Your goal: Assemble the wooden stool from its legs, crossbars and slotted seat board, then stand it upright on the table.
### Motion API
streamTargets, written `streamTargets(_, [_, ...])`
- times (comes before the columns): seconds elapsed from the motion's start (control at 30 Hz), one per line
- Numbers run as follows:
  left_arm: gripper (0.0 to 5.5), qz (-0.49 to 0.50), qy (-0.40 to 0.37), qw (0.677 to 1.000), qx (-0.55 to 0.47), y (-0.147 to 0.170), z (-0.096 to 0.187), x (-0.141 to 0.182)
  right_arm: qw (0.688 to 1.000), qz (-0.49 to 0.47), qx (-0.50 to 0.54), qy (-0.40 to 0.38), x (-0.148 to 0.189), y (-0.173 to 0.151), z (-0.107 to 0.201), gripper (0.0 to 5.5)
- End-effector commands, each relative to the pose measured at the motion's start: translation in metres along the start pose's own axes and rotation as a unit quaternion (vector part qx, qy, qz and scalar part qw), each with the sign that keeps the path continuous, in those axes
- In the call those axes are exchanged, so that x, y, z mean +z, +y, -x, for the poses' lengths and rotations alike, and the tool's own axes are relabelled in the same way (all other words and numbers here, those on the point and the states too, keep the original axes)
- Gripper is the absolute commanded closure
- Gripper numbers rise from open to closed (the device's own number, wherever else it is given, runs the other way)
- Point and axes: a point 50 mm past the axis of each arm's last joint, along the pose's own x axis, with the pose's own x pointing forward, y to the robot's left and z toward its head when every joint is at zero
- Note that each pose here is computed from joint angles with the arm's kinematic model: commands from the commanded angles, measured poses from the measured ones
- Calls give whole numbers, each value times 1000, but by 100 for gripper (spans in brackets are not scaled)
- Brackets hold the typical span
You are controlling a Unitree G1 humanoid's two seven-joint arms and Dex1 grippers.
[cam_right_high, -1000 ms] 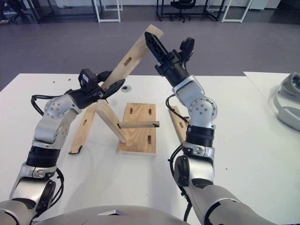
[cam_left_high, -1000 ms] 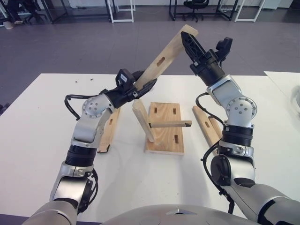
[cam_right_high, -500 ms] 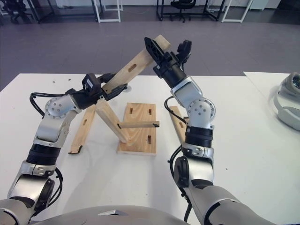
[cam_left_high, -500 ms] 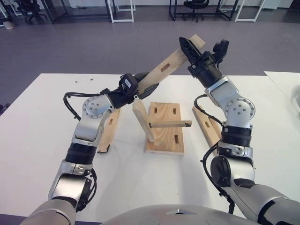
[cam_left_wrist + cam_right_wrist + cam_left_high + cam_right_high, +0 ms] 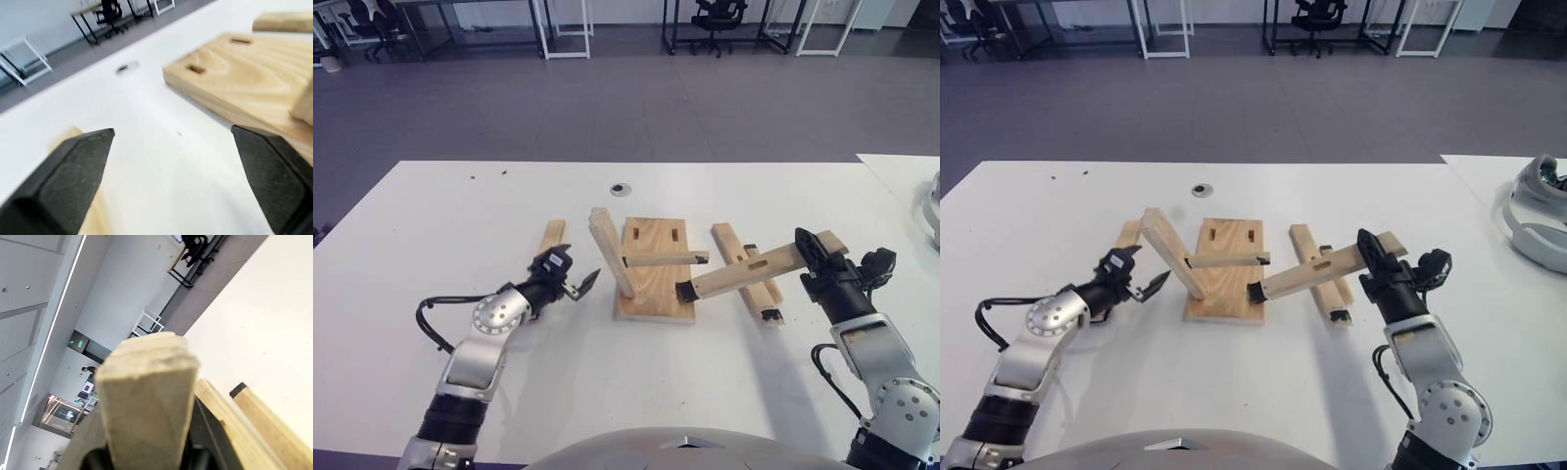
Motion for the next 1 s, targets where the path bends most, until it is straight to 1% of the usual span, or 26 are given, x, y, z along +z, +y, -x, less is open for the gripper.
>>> streamTargets(0.03, [110,11,18,1000,6,-8,-3,-1,998,60,-25,23,-12,6,0,450])
streamTargets(0.1, [110,30,9,999,10,-9,-4,4,997,58,-37,17,-16,8,0,450])
streamTargets(0.17, [110,36,23,999,5,-12,-5,3,996,68,-56,2,-16,9,1,450])
streamTargets(0.23, [110,39,36,999,1,-16,-6,-1,993,85,-75,-15,-11,8,1,450])
streamTargets(0.33, [110,48,27,998,-11,-22,-9,5,989,113,-88,-44,1,9,-2,450])
streamTargets(0.5, [110,87,-26,994,-59,-41,-16,32,964,258,-59,-13,1,30,-18,448])
streamTargets(0.6, [110,103,-49,990,-83,-50,-19,48,939,341,-38,25,-9,42,-27,447])
streamTargets(0.67, [110,105,-57,989,-89,-53,-20,55,916,396,-29,60,-19,42,-29,447])
streamTargets(0.73, [110,107,-63,988,-87,-51,-19,61,902,421,-36,91,-30,34,-26,447])
streamTargets(0.8, [110,109,-71,988,-88,-49,-19,67,895,428,-50,112,-37,27,-25,445])
streamTargets(0.9, [110,111,-80,986,-97,-53,-20,76,893,433,-52,114,-41,21,-20,443])
streamTargets(1.0, [110,115,-79,985,-105,-63,-22,80,879,463,-38,111,-42,19,-18,440])
